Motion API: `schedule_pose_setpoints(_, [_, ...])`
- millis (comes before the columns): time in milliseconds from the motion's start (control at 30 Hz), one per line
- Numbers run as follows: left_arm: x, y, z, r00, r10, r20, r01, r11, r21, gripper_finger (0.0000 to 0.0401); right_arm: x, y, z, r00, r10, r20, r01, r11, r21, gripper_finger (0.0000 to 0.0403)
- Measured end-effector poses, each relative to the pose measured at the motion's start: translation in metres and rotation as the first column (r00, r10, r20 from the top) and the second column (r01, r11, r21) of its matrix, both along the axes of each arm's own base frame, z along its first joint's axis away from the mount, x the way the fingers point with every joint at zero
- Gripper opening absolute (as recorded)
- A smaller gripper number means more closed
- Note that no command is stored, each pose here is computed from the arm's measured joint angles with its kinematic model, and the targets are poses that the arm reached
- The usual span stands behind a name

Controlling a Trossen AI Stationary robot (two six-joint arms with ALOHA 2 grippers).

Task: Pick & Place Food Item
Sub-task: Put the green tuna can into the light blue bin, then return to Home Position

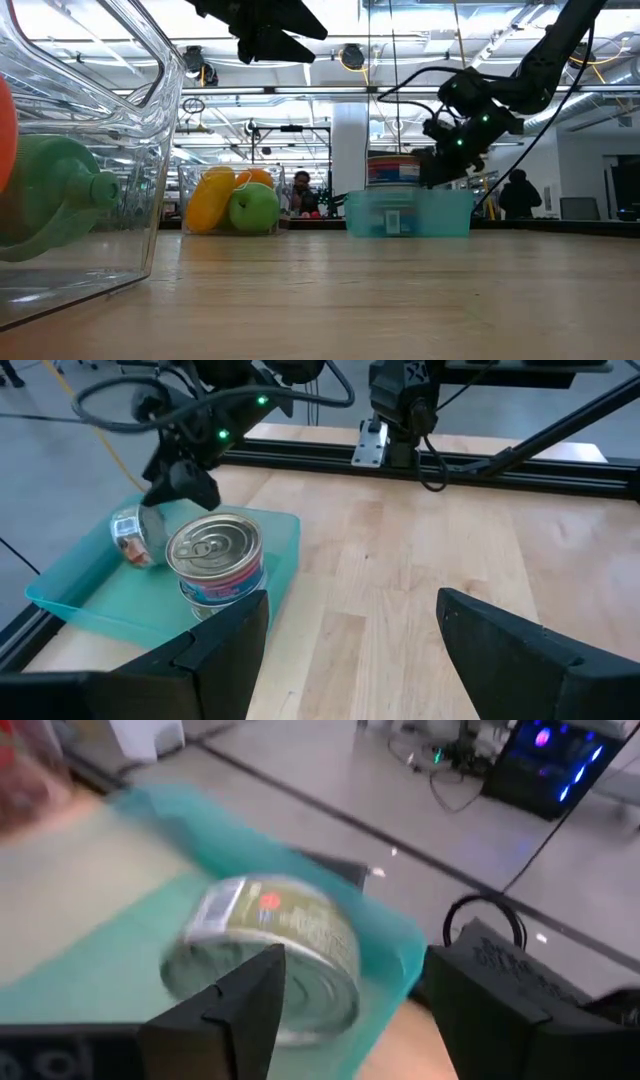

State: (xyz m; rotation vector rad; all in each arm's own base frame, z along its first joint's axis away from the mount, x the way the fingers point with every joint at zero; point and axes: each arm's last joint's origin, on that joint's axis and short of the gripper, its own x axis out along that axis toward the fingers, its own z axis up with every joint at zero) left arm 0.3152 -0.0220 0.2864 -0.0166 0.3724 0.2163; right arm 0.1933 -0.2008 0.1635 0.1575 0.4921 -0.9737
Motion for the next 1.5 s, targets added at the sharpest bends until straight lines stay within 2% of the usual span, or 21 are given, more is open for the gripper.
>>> schedule_pose_setpoints(167, [0.000, 0.000, 0.000, 1.000, 0.000, -0.004, 0.000, 1.000, -0.001, 0.0294, 0.002, -0.002, 0.006, 0.999, 0.001, 0.053, 0.002, 0.999, -0.050, 0.0220])
schedule_pose_setpoints(367, [-0.005, -0.001, 0.007, 1.000, -0.017, 0.013, 0.017, 1.000, 0.006, 0.0294, 0.002, -0.002, 0.005, 0.998, 0.015, 0.055, -0.013, 0.999, -0.036, 0.0219])
schedule_pose_setpoints(533, [-0.008, -0.001, 0.008, 1.000, -0.028, -0.004, 0.028, 0.999, 0.033, 0.0294, 0.007, -0.001, -0.004, 0.988, 0.136, 0.079, -0.139, 0.990, 0.024, 0.0219])
schedule_pose_setpoints(667, [-0.008, -0.001, 0.008, 1.000, -0.027, -0.004, 0.027, 0.999, 0.030, 0.0294, 0.013, -0.005, -0.014, 0.979, 0.188, 0.081, -0.190, 0.982, 0.013, 0.0219])
schedule_pose_setpoints(833, [-0.010, -0.001, 0.004, 0.999, -0.011, -0.038, 0.011, 1.000, -0.011, 0.0294, 0.020, -0.008, -0.024, 0.941, 0.307, 0.146, -0.309, 0.951, -0.004, 0.0219])
schedule_pose_setpoints(1033, [-0.010, -0.001, 0.003, 0.999, -0.007, -0.052, 0.006, 1.000, -0.020, 0.0294, 0.024, -0.008, -0.026, 0.917, 0.382, 0.116, -0.382, 0.924, -0.022, 0.0219])
schedule_pose_setpoints(1233, [-0.026, 0.001, 0.021, 1.000, -0.020, -0.016, 0.020, 1.000, 0.007, 0.0294, 0.018, -0.003, -0.004, 0.916, 0.366, 0.161, -0.368, 0.930, -0.023, 0.0219])
schedule_pose_setpoints(1367, [-0.050, 0.001, 0.038, 1.000, -0.027, -0.007, 0.027, 0.999, 0.017, 0.0294, 0.009, 0.006, 0.020, 0.915, 0.366, 0.173, -0.367, 0.930, -0.028, 0.0219])
schedule_pose_setpoints(1500, [-0.084, 0.001, 0.057, 1.000, 0.016, 0.006, -0.017, 1.000, 0.015, 0.0294, -0.006, 0.023, 0.049, 0.912, 0.306, 0.274, -0.327, 0.944, 0.034, 0.0219])
